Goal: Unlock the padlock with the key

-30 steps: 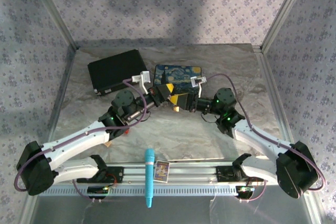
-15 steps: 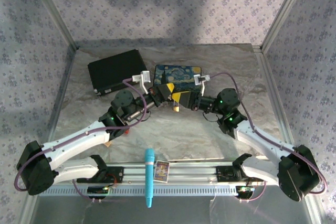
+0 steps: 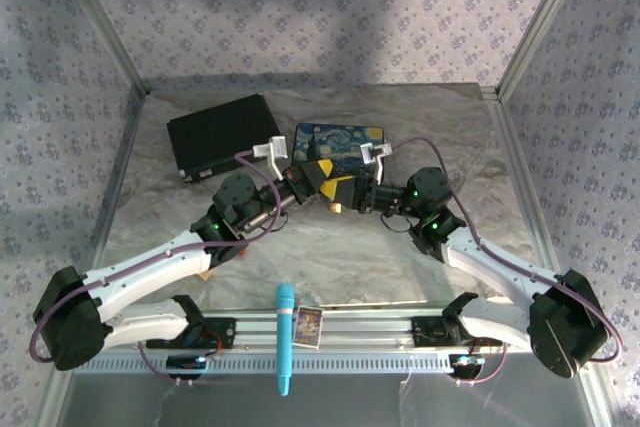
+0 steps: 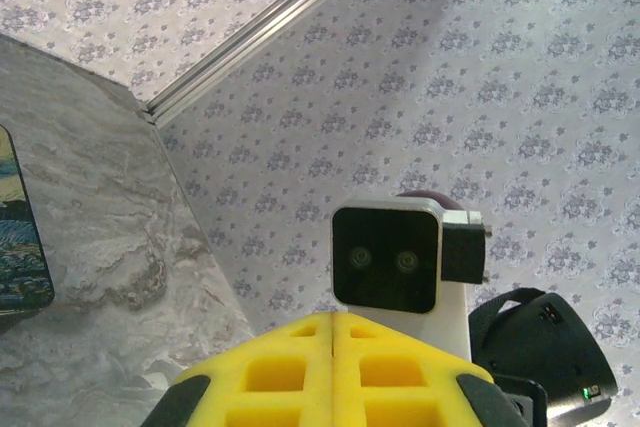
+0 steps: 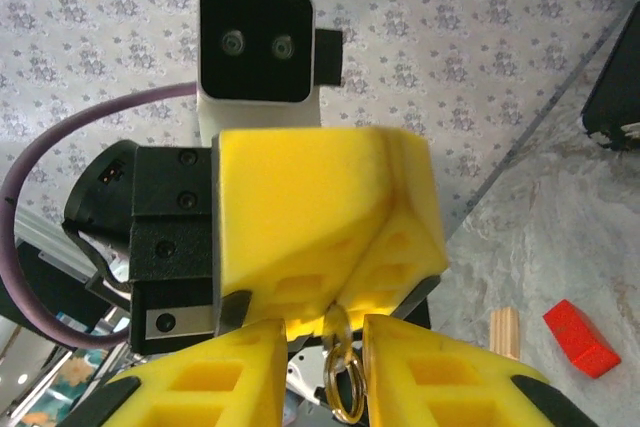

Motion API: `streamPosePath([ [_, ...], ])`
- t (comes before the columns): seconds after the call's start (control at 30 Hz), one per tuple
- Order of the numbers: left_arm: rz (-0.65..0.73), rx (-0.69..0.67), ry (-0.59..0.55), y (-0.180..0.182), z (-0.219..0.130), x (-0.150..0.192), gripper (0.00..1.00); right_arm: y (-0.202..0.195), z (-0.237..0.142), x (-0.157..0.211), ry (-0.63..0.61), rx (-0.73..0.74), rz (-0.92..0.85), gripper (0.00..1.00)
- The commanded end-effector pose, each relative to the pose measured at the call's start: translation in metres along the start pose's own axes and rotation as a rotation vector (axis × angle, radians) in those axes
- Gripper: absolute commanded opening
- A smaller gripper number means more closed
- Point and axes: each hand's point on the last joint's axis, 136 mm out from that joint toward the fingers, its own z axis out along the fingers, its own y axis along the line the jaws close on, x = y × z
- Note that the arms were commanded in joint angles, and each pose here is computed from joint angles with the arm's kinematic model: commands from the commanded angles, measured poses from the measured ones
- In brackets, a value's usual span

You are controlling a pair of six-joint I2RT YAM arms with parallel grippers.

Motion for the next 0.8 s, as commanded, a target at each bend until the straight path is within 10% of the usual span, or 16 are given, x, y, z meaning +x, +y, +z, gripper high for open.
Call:
streamPosePath([
  [0.0,0.008,0.046,-0.007,-0.014,-0.003,-0.003,0.00,0.013,0.000,-0.011,-0.034,-0.035,-0.046,0.27],
  [0.1,0.005,0.032,-0.012,-0.011,-0.004,-0.003,0.00,0.018,0.006,-0.006,-0.002,-0.044,-0.060,0.25],
  [0.2,0.000,0.034,-0.010,-0.011,-0.003,-0.003,0.00,0.017,0.007,-0.003,0.013,-0.042,-0.060,0.00],
  [0.47,-0.034,-0.062,-0.051,0.009,-0.007,-0.008,0.04,0.007,-0.003,-0.007,-0.022,0.002,-0.045,0.00],
  [0.57,-0.047,-0.145,-0.134,0.025,-0.021,-0.021,0.66,-0.001,-0.009,-0.007,-0.022,0.043,-0.053,0.00],
  [0.77,-0.014,-0.219,-0.193,0.033,-0.047,-0.042,0.91,-0.020,-0.020,0.003,0.002,0.143,-0.069,0.00],
])
